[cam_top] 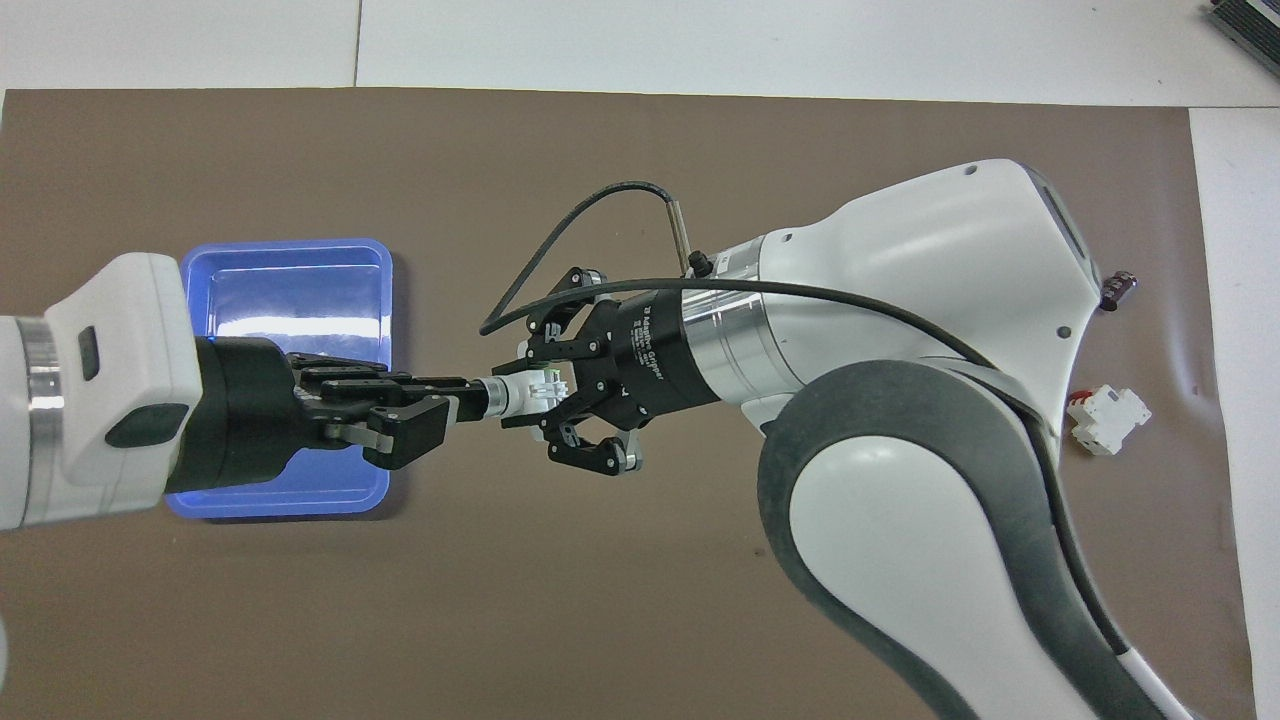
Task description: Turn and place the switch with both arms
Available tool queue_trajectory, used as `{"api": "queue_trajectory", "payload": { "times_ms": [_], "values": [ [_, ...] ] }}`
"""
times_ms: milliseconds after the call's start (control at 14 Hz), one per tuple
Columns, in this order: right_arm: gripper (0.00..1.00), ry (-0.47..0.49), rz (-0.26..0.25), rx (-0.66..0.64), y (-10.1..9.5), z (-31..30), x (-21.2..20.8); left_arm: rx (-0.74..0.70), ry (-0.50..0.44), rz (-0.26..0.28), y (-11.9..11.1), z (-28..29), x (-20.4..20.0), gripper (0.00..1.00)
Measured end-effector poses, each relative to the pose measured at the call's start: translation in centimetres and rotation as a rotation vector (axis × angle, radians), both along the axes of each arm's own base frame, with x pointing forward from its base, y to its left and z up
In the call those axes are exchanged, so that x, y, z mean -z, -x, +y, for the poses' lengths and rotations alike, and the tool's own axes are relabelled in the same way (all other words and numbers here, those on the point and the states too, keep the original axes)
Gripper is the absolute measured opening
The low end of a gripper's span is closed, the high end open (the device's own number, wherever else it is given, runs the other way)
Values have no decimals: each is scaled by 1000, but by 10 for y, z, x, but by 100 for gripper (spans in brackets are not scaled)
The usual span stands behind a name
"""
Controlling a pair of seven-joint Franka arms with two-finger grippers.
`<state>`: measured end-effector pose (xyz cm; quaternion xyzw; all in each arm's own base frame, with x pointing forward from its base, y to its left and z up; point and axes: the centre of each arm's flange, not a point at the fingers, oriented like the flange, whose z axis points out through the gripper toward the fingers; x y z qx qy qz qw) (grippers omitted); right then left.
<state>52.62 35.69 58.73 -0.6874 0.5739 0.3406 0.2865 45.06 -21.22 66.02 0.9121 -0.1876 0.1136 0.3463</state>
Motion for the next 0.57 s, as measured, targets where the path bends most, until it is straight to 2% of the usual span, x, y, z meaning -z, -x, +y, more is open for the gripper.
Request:
{"api": "queue_trajectory", "payload": {
  "times_ms": [71,357,571],
  "values": [
    [35,0,0,0,0,0,0,1,2,0,0,0,0,11],
    [35,1,2,-5,1,0,-1,-9,15,18,1,1,1,11],
    [35,2,4,-10,2,0,-1,-79,28,92,2,1,0,11]
  ]
}}
